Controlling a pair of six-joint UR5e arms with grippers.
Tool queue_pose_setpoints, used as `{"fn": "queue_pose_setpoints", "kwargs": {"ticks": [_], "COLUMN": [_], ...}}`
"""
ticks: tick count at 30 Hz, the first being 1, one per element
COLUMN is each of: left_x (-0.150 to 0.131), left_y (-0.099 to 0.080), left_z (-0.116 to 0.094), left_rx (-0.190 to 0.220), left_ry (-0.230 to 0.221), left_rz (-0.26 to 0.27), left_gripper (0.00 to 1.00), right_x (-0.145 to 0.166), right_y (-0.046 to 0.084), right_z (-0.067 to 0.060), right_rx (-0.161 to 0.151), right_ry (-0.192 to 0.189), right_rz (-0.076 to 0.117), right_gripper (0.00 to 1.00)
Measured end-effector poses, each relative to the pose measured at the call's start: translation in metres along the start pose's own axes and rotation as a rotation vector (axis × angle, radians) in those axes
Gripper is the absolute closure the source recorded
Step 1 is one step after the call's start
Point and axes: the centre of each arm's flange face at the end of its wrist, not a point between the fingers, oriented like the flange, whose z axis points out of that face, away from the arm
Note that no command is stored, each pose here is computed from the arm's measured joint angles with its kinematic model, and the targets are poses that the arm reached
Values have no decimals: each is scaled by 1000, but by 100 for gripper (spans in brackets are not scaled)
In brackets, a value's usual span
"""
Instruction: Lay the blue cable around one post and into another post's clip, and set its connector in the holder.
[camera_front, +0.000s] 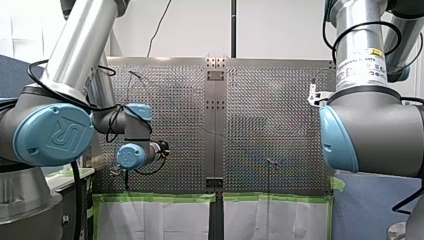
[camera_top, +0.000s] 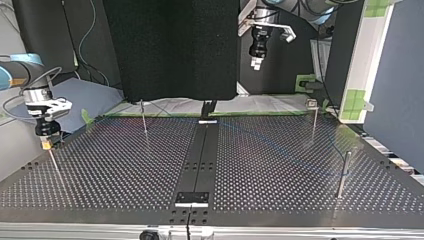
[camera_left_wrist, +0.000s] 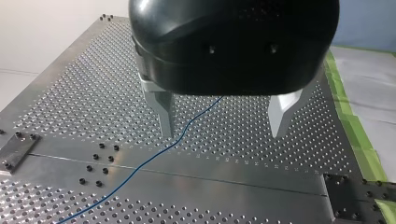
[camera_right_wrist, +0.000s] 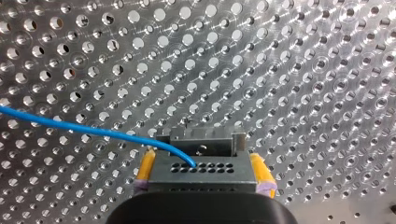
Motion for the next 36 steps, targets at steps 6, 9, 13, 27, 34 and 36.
{"fn": "queue_pose_setpoints", "kwargs": {"ticks": [6, 9, 13, 27, 34, 36], "left_x": [0, 0, 0, 0, 0, 0], "left_y": [0, 0, 0, 0, 0, 0], "left_z": [0, 0, 0, 0, 0, 0], "left_rx": [0, 0, -1, -1, -1, -1], "left_ry": [0, 0, 0, 0, 0, 0], "left_rz": [0, 0, 0, 0, 0, -1], "left_gripper": [0, 0, 0, 0, 0, 0], "right_x": [0, 0, -1, 0, -2, -2], "right_y": [-2, -3, -3, 3, 4, 4], "right_z": [1, 1, 2, -3, -4, -4], "right_rx": [3, 5, 5, -6, -7, -8], "right_ry": [0, 0, 0, -5, -8, -8], "right_rz": [0, 0, 0, 3, 5, 5], "right_gripper": [100, 100, 100, 100, 96, 91]}}
